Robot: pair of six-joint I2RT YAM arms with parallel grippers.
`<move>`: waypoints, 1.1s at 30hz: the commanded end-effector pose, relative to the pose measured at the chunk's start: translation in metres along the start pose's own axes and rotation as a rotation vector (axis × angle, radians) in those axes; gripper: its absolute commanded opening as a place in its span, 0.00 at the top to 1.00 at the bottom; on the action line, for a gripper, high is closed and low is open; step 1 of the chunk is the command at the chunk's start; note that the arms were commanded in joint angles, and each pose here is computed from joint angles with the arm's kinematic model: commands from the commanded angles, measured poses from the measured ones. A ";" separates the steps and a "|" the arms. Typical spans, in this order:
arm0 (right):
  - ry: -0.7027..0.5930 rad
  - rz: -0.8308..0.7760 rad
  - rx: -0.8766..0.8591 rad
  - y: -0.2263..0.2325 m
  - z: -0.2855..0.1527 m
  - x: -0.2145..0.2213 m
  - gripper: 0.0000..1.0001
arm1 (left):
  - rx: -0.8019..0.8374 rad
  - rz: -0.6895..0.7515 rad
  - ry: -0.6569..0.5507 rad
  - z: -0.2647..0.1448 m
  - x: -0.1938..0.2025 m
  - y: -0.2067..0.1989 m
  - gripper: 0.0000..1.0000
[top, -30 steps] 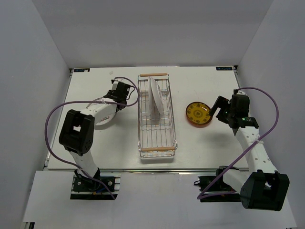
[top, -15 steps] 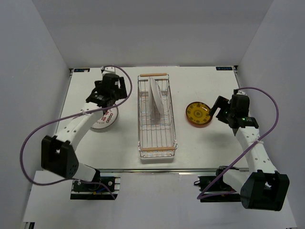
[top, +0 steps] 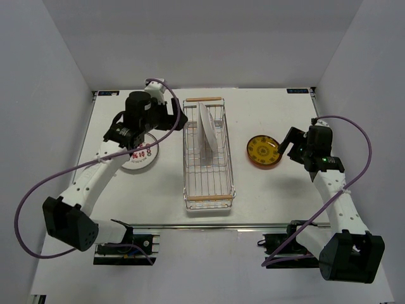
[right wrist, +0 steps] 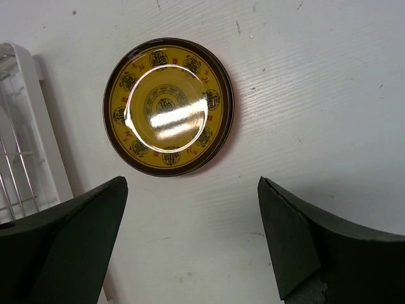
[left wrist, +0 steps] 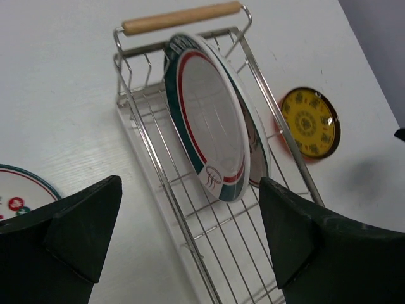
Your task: Unload the plates from the dish rack
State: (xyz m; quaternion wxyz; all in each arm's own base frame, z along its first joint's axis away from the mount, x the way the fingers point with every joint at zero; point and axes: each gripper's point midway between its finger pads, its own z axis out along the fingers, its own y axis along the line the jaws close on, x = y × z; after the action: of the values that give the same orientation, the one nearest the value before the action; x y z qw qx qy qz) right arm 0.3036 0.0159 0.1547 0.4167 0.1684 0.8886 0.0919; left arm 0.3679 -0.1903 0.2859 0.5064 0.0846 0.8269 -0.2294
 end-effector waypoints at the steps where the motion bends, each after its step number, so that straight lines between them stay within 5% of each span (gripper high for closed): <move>1: -0.017 -0.012 0.007 -0.003 -0.002 -0.001 0.11 | 0.128 0.017 0.080 0.004 0.012 -0.025 0.02; 10: 0.007 -0.013 -0.003 -0.001 0.001 0.003 0.11 | 0.198 0.016 0.138 0.018 0.035 -0.043 0.02; 20: 0.008 -0.015 -0.002 -0.001 0.002 0.004 0.11 | 0.031 0.058 0.197 0.047 0.046 -0.026 0.02; 33: 0.017 -0.015 0.005 -0.003 0.005 0.005 0.11 | -0.045 0.094 0.214 0.067 0.051 -0.032 0.21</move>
State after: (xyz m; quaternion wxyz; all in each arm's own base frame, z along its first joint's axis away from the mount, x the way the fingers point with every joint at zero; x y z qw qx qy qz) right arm 0.3038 0.0162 0.1516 0.4119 0.1648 0.8916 0.0910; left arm 0.3795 -0.2546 0.2080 0.4035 0.1418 0.8825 -0.1954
